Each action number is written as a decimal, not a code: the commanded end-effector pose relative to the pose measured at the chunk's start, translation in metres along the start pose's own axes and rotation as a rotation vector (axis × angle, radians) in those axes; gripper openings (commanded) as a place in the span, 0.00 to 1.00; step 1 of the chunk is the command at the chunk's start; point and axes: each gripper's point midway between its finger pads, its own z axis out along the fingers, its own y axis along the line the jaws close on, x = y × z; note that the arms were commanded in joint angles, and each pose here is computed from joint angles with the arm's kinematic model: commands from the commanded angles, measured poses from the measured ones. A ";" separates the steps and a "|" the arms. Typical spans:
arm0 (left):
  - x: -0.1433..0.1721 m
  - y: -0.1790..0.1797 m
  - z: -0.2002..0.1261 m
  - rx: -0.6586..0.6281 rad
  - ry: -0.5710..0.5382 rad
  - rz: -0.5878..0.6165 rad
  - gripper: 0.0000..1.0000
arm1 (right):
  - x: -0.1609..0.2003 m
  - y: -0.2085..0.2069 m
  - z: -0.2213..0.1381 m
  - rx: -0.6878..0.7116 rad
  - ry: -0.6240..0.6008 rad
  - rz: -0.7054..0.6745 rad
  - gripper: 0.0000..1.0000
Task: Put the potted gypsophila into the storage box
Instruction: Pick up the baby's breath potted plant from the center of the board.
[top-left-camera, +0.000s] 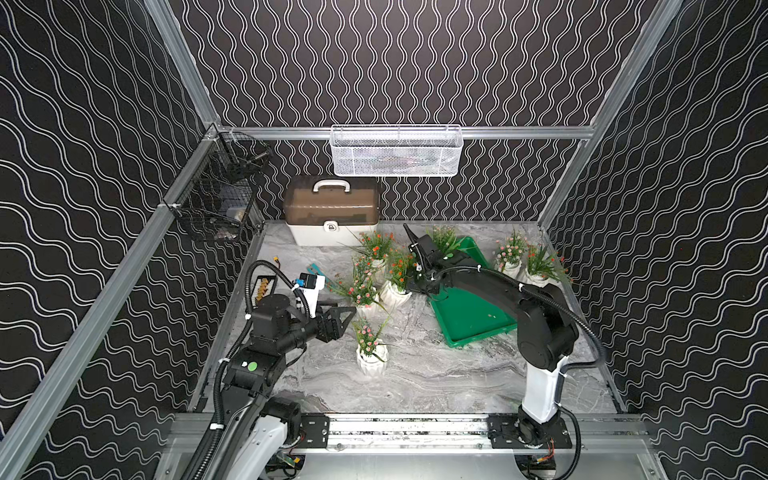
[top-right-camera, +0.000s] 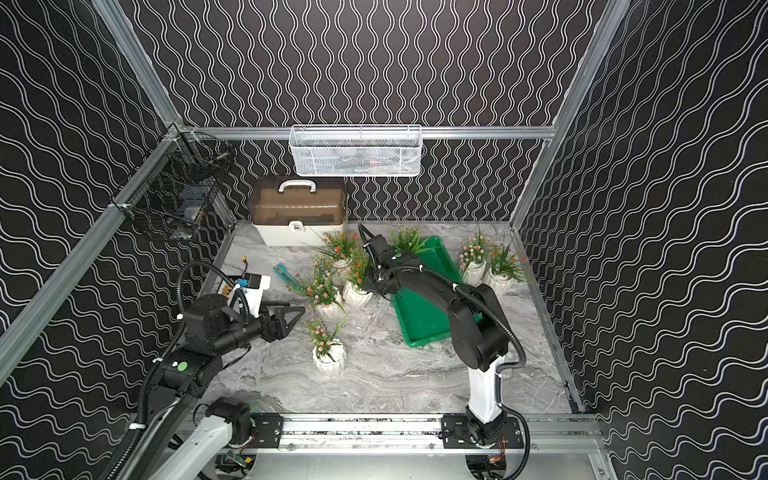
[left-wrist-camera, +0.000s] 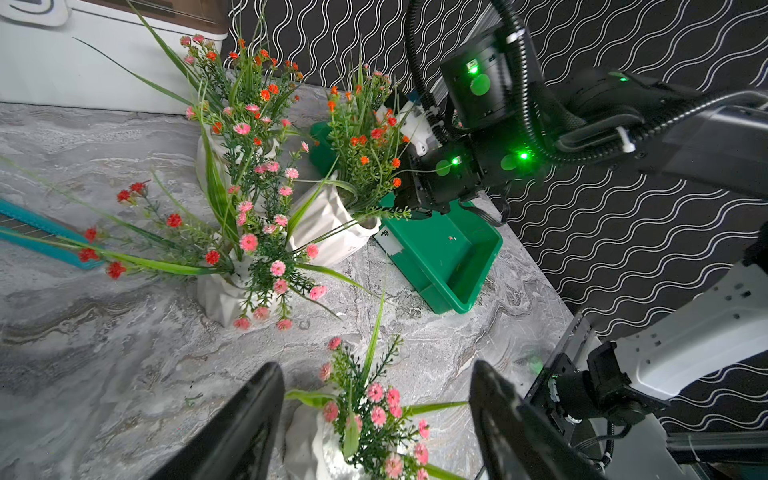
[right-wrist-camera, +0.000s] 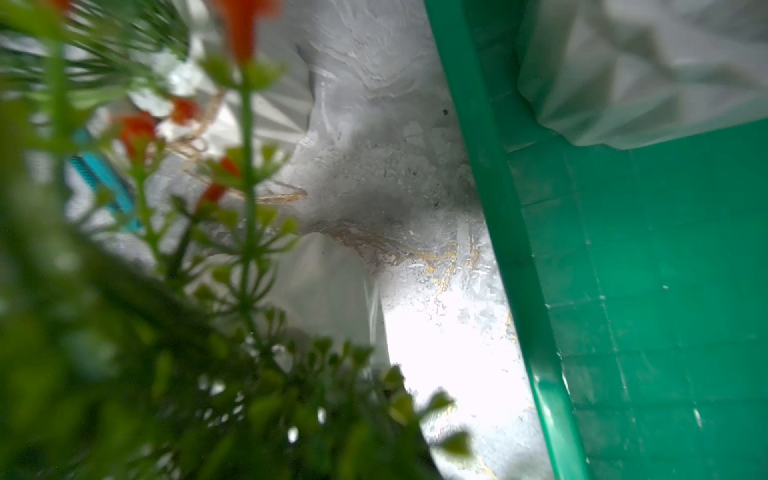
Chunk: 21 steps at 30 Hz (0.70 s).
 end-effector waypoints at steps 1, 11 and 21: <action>-0.006 -0.003 -0.002 0.010 -0.016 0.022 0.74 | -0.007 0.010 -0.018 -0.044 -0.038 -0.003 0.07; -0.007 -0.005 -0.002 0.018 -0.019 0.021 0.74 | -0.016 0.009 -0.071 -0.065 -0.137 -0.021 0.08; -0.006 -0.007 -0.001 0.036 -0.015 0.016 0.74 | -0.026 -0.005 -0.122 -0.008 -0.229 -0.069 0.09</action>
